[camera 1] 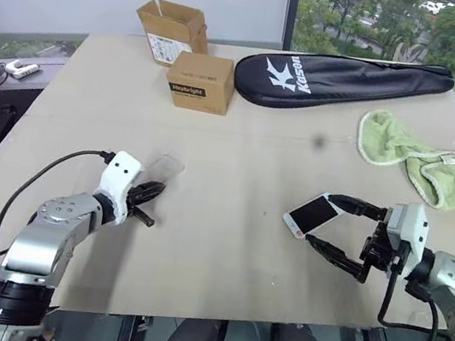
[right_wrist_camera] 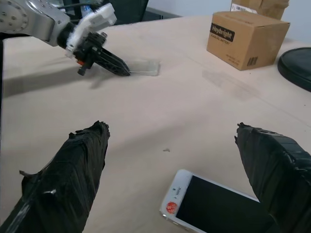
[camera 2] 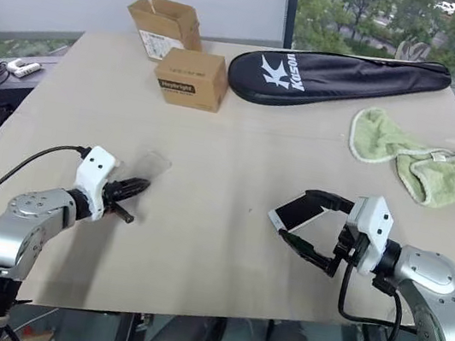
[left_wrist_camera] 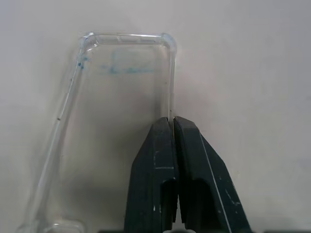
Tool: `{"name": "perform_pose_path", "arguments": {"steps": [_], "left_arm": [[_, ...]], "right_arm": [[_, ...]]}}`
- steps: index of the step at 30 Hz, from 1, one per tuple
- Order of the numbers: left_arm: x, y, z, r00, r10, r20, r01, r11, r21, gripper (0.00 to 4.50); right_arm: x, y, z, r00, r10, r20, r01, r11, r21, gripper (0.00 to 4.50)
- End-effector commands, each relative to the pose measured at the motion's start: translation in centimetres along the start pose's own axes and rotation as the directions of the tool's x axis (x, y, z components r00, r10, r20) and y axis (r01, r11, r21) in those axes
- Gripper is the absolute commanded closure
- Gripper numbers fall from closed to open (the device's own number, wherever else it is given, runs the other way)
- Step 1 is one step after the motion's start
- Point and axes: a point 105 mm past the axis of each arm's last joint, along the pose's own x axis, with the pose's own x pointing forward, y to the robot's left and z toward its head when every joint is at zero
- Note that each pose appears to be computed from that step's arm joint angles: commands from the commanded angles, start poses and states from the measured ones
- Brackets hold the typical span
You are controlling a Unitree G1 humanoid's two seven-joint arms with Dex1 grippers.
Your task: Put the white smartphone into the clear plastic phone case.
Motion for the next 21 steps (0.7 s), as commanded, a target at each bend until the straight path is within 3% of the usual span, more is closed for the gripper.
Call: {"name": "perform_pose_path", "arguments": {"steps": [1,7,10,21], "left_arm": [[0.3,-4.4,0.8,0.970,-0.243,0.025,0.239,0.967,0.092,4.44],[0.2,-8.0,1.9,0.878,-0.478,0.023,0.463,0.861,0.213,4.44],[0.5,-9.9,1.7,0.816,-0.576,-0.046,0.564,0.777,0.282,4.44],[2.1,-14.4,1.9,0.697,-0.706,-0.126,0.693,0.619,0.371,4.44]], "right_arm": [[-1.0,-0.8,0.2,0.999,-0.033,-0.009,0.032,0.998,-0.050,0.00],[-1.3,-1.0,-0.2,0.998,-0.060,-0.022,0.059,0.997,-0.054,0.00],[-1.3,-1.1,-0.5,0.997,-0.074,-0.032,0.072,0.996,-0.061,0.00],[-3.2,-1.7,-3.1,0.966,-0.157,-0.203,0.140,0.986,-0.092,0.00]]}}
